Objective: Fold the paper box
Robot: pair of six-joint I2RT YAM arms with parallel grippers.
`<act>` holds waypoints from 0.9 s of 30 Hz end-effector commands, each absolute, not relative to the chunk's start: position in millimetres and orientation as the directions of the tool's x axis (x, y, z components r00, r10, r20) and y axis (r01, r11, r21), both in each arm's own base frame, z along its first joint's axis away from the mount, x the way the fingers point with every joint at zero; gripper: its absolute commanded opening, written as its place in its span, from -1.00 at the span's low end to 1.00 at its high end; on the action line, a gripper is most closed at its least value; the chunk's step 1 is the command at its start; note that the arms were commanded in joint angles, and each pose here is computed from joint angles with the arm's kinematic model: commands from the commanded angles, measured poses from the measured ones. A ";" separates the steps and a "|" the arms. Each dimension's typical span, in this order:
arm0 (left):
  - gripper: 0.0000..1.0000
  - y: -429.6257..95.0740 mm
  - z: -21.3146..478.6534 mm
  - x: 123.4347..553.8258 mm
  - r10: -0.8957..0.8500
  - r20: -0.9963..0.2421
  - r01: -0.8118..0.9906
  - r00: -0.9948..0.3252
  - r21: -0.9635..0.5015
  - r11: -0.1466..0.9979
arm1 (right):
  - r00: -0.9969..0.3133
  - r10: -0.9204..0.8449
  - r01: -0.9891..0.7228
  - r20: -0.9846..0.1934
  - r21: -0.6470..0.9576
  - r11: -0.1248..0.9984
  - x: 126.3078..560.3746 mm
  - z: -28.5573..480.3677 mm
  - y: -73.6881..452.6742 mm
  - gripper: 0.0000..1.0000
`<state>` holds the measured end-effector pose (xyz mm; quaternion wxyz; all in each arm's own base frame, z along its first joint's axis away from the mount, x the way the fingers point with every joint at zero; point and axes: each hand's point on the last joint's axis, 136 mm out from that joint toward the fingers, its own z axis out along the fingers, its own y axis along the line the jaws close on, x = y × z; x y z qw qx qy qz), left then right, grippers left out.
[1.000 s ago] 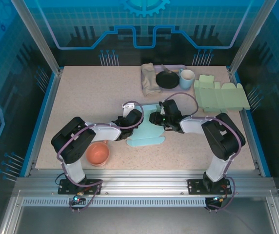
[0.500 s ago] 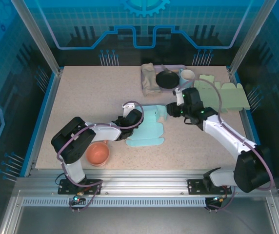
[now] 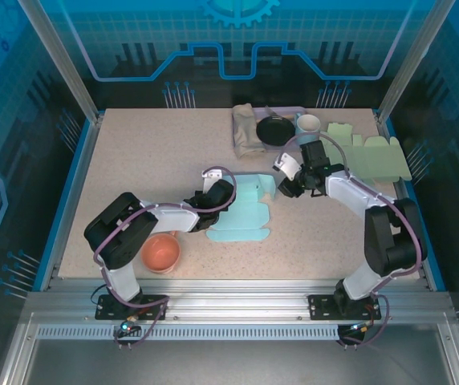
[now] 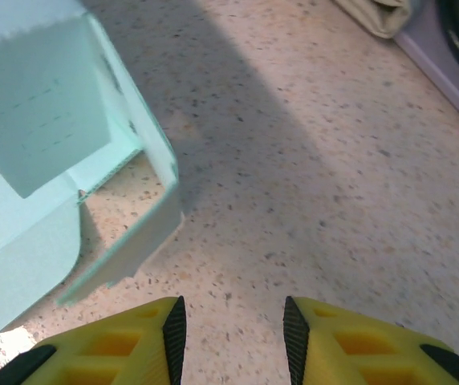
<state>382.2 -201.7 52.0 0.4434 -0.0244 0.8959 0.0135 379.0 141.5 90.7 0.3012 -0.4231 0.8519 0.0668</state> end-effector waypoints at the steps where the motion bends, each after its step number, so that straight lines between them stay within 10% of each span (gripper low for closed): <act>1: -0.95 -195.4 12.7 353.8 0.069 -0.697 0.024 -0.714 0.074 0.997 | -0.315 -0.703 -0.839 -0.638 -0.159 0.520 384.4 99.7 163.5 -0.21; 27: -0.95 -198.2 10.6 355.3 0.083 -0.687 0.036 -0.722 0.083 0.996 | -0.225 -0.717 -0.913 -0.660 -0.115 0.392 369.0 88.6 216.9 -0.26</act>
